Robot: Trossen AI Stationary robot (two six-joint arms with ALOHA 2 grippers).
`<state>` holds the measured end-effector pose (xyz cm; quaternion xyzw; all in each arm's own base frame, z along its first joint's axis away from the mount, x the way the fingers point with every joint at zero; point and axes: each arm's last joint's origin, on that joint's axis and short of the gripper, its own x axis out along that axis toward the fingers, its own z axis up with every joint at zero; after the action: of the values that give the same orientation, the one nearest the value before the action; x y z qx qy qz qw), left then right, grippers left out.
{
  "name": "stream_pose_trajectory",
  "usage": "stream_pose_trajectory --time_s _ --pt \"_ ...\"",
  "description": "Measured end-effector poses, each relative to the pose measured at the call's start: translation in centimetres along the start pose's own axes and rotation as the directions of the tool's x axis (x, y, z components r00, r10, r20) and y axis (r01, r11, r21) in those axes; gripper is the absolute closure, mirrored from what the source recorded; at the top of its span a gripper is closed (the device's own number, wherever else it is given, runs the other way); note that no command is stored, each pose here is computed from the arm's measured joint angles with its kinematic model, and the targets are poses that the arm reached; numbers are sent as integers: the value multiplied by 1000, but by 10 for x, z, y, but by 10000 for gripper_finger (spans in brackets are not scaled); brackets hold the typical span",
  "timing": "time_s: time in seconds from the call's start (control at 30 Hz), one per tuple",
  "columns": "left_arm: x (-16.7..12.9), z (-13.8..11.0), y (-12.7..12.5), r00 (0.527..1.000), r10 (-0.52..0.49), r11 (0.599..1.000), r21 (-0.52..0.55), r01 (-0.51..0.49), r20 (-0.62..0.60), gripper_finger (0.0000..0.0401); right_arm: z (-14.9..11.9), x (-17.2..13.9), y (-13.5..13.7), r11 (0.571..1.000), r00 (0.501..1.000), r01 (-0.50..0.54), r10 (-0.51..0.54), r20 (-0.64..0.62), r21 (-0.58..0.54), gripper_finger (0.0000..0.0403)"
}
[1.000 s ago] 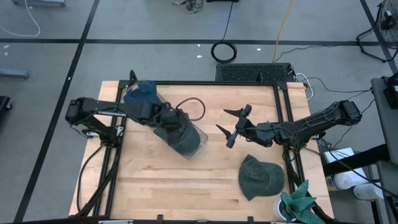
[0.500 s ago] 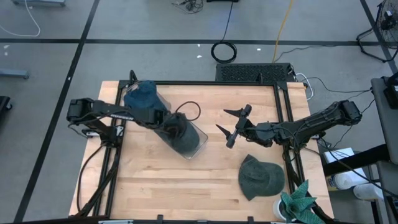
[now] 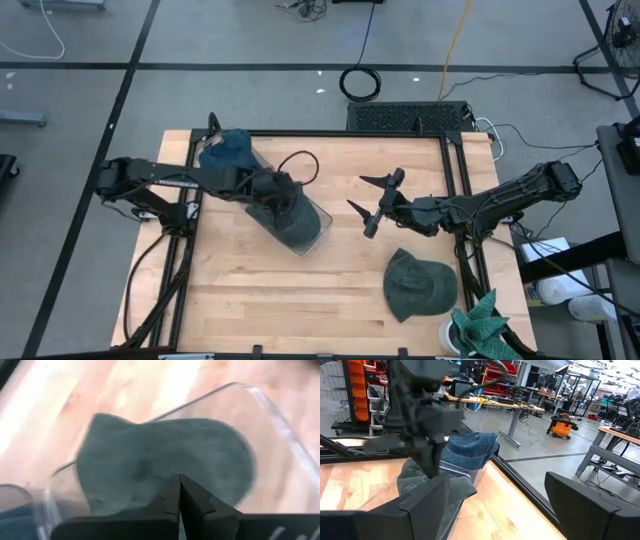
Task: Pick & Place hat
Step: Put the top black cap into the bottom transparent bin
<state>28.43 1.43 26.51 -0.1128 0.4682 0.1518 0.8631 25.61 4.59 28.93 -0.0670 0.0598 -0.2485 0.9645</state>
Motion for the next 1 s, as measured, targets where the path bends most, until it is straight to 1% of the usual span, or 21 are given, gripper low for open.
stream_pose_trajectory --time_s 0.1,0.17,0.23,0.3,0.37,0.53,0.73,0.87,1.0 --pt "-7 1 -16 999 -47 998 41 46 24 399 0 0 0 1000 1000 0 0 -1 -1 89" --pt "-6 -1 -26 998 -64 996 70 63 17 399 0 0 0 1000 1000 0 0 0 0 89" --pt "0 -1 -35 997 -80 993 88 78 22 399 0 0 0 1000 1000 0 0 0 0 89" --pt "9 -3 -39 998 -67 993 100 67 -9 399 0 0 0 1000 1000 0 0 2 9 89" --pt "18 -3 -41 998 -56 993 103 57 -15 400 0 0 0 1000 1000 2 -2 4 14 89" --pt "45 -3 -35 996 -4 994 105 12 -84 400 0 1 -1 1000 1000 7 -7 3 15 89" --pt "73 -1 -21 988 44 997 62 -35 -148 400 0 1 -1 1000 1000 6 -6 -1 10 89" --pt "87 -2 -15 981 22 999 29 -17 -192 400 0 1 -1 1000 1000 6 -6 -1 10 89" --pt "92 -3 -13 978 19 1000 24 -14 -207 400 0 1 -1 1000 1000 6 -6 -1 10 89"
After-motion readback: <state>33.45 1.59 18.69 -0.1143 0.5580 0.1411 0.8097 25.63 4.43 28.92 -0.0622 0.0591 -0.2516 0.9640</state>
